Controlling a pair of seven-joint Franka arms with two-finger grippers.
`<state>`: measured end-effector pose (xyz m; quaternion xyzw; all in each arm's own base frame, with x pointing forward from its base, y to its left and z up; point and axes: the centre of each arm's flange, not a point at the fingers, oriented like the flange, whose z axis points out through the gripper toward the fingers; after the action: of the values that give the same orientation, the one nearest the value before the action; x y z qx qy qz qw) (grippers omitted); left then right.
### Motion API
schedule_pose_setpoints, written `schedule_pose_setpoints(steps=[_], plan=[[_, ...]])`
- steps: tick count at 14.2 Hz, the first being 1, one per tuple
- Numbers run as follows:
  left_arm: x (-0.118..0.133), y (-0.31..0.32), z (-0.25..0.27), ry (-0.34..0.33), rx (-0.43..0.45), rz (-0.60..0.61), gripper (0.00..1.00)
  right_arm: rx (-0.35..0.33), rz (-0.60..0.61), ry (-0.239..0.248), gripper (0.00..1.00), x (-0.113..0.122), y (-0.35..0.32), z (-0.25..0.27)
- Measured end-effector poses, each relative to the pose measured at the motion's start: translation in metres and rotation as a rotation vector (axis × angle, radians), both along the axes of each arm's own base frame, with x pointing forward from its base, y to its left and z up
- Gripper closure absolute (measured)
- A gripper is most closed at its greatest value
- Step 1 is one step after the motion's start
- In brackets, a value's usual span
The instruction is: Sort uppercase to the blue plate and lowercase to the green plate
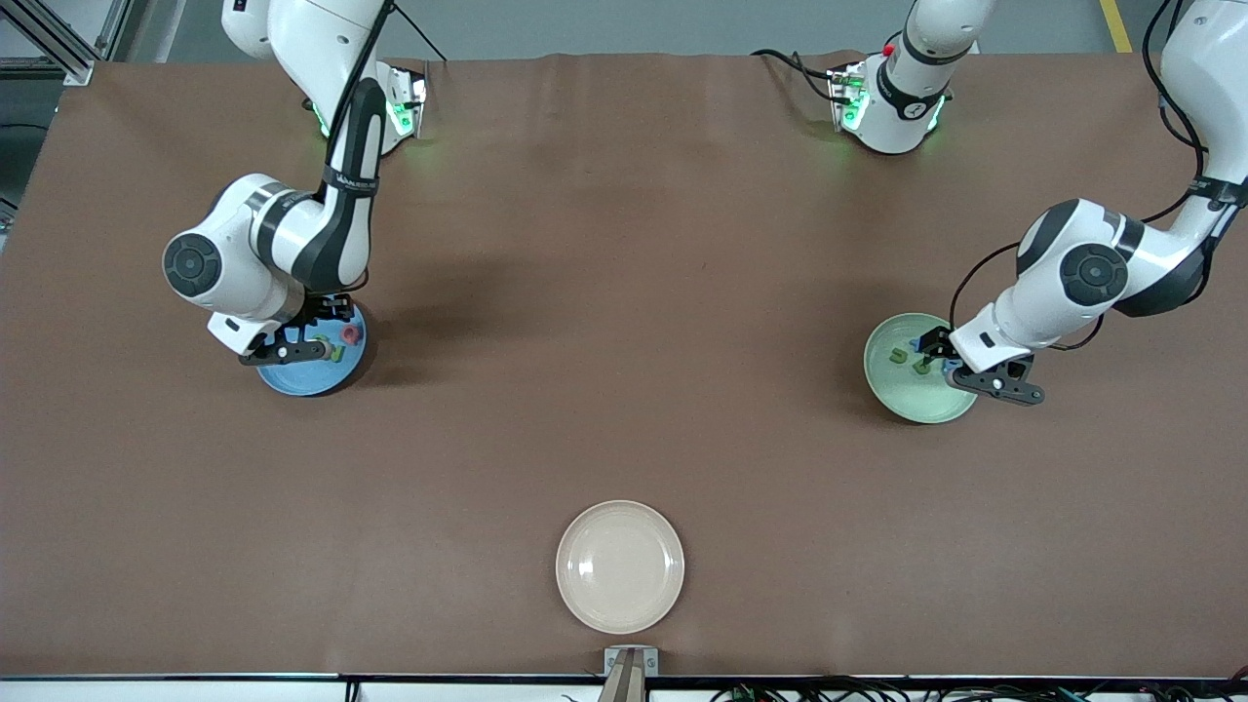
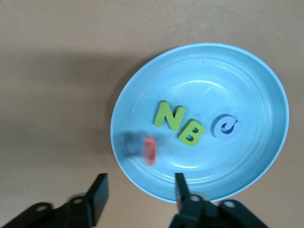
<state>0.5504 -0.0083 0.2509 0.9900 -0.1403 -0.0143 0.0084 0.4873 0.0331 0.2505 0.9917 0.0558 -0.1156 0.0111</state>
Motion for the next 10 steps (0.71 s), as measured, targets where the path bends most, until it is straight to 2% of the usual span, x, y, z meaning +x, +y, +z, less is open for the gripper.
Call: schedule_pose_setpoints(steps=[3, 7, 10], plan=[[0.015, -0.018, 0.032, 0.039, -0.081, -0.002, 0.0, 0.0, -0.002, -0.002, 0.01, 0.0, -0.001, 0.001], [0.025, -0.039, 0.066, 0.086, -0.103, 0.026, 0.0, 0.01, -0.01, -0.021, 0.0, 0.008, -0.004, 0.016], [0.028, -0.05, 0.093, 0.076, -0.113, 0.047, 0.0, 0.034, -0.019, -0.033, 0.0, 0.02, -0.005, 0.04]])
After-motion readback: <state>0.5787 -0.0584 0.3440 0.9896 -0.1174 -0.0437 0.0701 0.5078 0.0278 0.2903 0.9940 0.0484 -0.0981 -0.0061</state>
